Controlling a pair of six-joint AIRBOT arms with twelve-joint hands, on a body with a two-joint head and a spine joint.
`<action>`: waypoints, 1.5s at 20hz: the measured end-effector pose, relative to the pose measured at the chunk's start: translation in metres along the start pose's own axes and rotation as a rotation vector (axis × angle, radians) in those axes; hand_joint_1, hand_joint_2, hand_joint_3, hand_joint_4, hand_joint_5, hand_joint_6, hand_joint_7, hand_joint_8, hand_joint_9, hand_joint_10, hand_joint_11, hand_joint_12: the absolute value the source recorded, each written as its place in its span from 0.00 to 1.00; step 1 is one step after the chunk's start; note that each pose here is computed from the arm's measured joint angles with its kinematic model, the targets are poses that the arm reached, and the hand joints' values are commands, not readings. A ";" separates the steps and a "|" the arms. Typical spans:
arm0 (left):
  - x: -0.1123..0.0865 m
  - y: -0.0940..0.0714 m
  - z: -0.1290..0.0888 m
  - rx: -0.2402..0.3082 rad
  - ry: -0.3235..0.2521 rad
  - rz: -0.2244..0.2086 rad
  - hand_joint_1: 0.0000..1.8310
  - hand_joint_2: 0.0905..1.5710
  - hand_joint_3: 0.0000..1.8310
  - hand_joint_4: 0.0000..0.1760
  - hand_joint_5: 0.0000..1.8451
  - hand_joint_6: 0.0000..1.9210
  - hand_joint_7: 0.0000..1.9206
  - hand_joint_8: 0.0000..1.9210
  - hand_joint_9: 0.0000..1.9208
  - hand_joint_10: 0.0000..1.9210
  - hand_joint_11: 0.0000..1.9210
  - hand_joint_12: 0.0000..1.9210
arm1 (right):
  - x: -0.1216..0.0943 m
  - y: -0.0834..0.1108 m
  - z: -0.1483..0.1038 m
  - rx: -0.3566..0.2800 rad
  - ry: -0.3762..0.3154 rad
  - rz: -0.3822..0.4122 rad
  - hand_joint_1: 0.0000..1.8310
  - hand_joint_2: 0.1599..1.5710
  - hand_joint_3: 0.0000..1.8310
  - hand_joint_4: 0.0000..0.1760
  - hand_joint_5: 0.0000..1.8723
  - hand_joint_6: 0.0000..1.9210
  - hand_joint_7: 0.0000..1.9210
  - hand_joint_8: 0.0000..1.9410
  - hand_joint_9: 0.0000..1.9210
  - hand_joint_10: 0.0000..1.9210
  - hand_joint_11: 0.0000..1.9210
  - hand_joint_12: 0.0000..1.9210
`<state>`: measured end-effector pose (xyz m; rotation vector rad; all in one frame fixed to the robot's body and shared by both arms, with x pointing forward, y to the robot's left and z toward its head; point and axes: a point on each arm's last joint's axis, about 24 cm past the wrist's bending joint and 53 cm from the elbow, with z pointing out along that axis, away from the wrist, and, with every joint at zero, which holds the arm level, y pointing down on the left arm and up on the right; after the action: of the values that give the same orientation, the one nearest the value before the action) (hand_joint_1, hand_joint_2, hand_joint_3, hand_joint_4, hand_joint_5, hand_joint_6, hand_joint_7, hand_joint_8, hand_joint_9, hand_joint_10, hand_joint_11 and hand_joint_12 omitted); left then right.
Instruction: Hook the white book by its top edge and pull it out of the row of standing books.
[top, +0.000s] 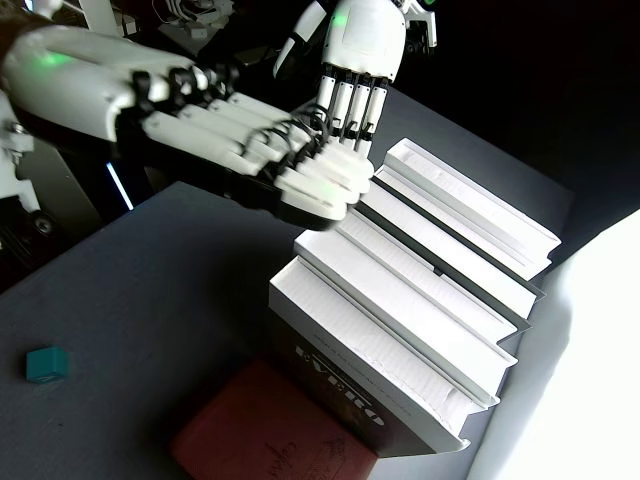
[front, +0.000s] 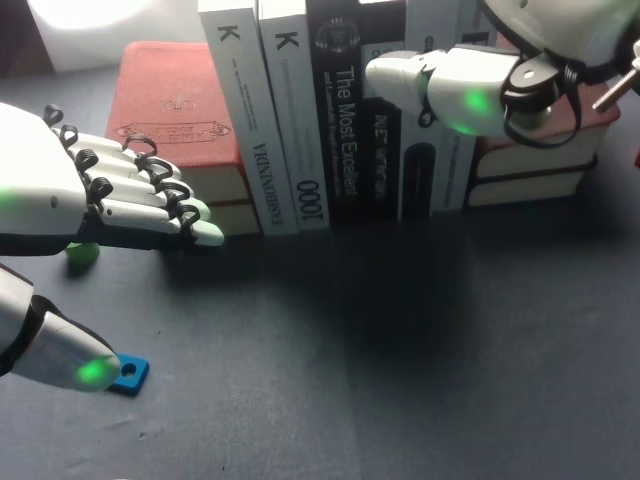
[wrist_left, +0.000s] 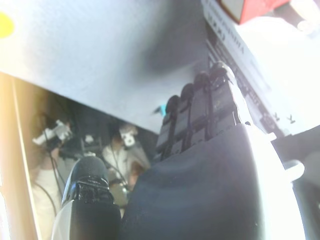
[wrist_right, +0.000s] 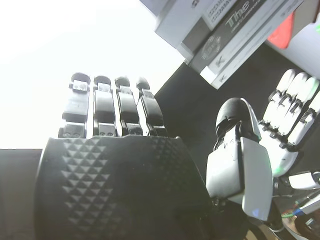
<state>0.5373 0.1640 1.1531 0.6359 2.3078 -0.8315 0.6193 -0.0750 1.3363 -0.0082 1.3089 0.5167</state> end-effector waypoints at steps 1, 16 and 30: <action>0.000 0.000 0.000 0.001 -0.001 -0.004 0.00 0.72 0.01 0.00 0.00 0.00 0.00 0.00 0.00 0.00 0.00 0.00 | 0.003 -0.004 0.003 0.012 0.005 0.007 0.00 0.68 0.00 0.00 0.02 0.00 0.00 0.00 0.00 0.00 0.00 0.00; 0.002 -0.010 0.004 0.015 0.010 -0.016 0.00 0.71 0.00 0.00 0.00 0.00 0.00 0.00 0.00 0.00 0.00 0.00 | 0.036 -0.012 0.008 0.035 0.087 0.026 0.00 0.68 0.00 0.00 0.02 0.00 0.01 0.00 0.00 0.00 0.00 0.00; 0.002 -0.010 0.004 0.013 0.013 -0.003 0.00 0.71 0.00 0.00 0.00 0.00 0.00 0.00 0.00 0.00 0.00 0.00 | 0.042 -0.011 -0.015 0.066 0.135 -0.014 0.00 0.67 0.00 0.00 0.02 0.00 0.00 0.00 0.00 0.00 0.00 0.00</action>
<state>0.5308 0.1549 1.1534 0.6453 2.3175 -0.8474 0.6165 -0.0744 1.2909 0.0023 1.4565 0.4676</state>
